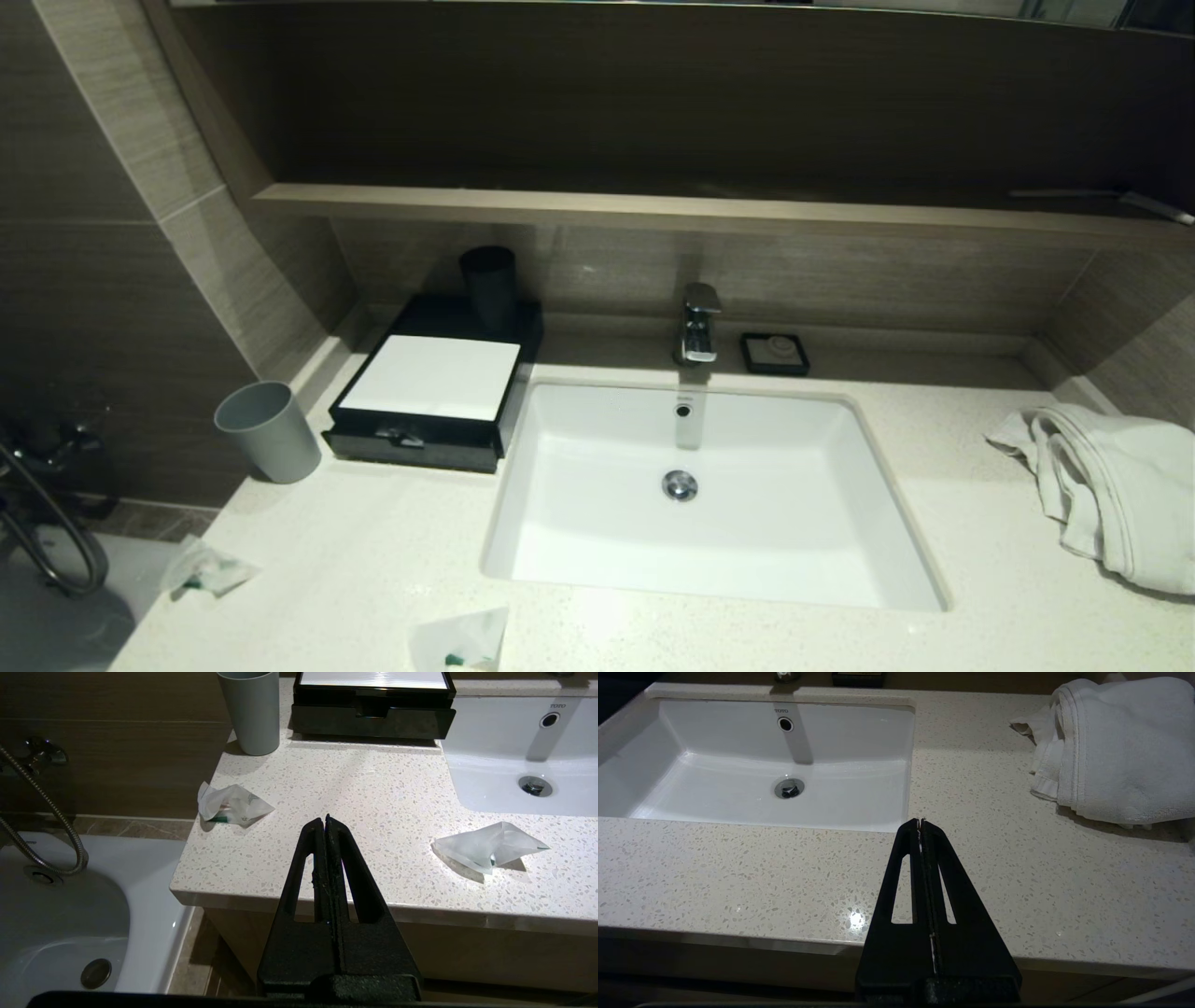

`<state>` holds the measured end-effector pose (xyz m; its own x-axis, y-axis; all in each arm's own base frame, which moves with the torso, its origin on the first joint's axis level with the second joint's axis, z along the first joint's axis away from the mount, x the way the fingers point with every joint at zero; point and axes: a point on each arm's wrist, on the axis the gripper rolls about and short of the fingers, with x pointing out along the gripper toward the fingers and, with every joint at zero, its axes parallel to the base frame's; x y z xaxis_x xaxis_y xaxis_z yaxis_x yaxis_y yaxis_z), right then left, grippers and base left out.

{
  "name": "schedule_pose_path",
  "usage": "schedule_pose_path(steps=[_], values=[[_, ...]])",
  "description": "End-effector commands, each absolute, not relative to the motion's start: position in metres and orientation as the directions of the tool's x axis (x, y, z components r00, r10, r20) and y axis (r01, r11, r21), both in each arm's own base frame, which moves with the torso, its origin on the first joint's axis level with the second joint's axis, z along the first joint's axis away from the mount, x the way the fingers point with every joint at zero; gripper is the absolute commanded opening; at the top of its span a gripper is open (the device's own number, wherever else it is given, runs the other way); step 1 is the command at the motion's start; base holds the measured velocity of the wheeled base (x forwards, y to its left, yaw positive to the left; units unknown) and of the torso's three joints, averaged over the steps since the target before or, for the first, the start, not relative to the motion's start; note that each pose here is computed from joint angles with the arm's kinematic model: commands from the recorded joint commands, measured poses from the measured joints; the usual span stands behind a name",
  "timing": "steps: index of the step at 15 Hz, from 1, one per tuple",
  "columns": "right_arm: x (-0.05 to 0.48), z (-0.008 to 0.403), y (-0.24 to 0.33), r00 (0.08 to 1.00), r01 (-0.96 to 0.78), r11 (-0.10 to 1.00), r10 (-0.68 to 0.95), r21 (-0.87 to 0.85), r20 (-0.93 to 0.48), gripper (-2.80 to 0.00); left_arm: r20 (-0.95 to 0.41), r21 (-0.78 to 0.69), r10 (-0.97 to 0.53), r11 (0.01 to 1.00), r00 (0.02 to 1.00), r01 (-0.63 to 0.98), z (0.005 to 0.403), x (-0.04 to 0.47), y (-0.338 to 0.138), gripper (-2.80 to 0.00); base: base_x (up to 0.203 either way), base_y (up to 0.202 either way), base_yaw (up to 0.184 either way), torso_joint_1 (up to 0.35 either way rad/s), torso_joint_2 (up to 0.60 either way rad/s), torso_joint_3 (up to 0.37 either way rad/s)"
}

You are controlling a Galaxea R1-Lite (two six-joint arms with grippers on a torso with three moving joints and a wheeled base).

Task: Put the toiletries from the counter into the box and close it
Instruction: Pick up the cup

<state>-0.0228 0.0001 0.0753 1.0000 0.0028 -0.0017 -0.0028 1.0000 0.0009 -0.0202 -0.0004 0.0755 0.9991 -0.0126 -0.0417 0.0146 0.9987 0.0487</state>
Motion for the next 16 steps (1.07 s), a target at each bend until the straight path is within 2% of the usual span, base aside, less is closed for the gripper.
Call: schedule_pose_path(steps=[1, 7, 11, 16], values=[[-0.023, 0.075, 0.0, 1.0, -0.003, 1.0, 0.003, 0.002, -0.002, -2.8, -0.041, 0.047, -0.012, 0.999, 0.999, 0.014, 0.076, -0.02, 0.0, -2.8, 0.0, 0.0, 0.0, 0.0, 0.0, 0.0], [-0.023, 0.075, 0.0, 1.0, -0.003, 1.0, 0.003, 0.002, -0.002, -2.8, -0.021, 0.041, -0.01, 0.999, 1.0, 0.011, 0.08, -0.021, 0.0, -2.8, 0.0, 0.0, 0.0, 0.0, 0.0, 0.0], [-0.023, 0.075, 0.0, 1.0, -0.003, 1.0, 0.003, 0.002, -0.003, -2.8, 0.089, 0.027, -0.013, 1.0, 0.996, 0.011, 0.123, -0.038, -0.001, -2.8, 0.0, 0.0, 0.0, 0.0, 0.0, 0.0], [-0.023, 0.075, 0.0, 1.0, -0.003, 1.0, 0.003, 0.002, -0.002, -2.8, 0.114, 0.025, -0.017, 1.0, 0.993, 0.014, 0.165, -0.072, -0.001, -2.8, 0.0, 0.0, 0.0, 0.0, 0.0, 0.0]])
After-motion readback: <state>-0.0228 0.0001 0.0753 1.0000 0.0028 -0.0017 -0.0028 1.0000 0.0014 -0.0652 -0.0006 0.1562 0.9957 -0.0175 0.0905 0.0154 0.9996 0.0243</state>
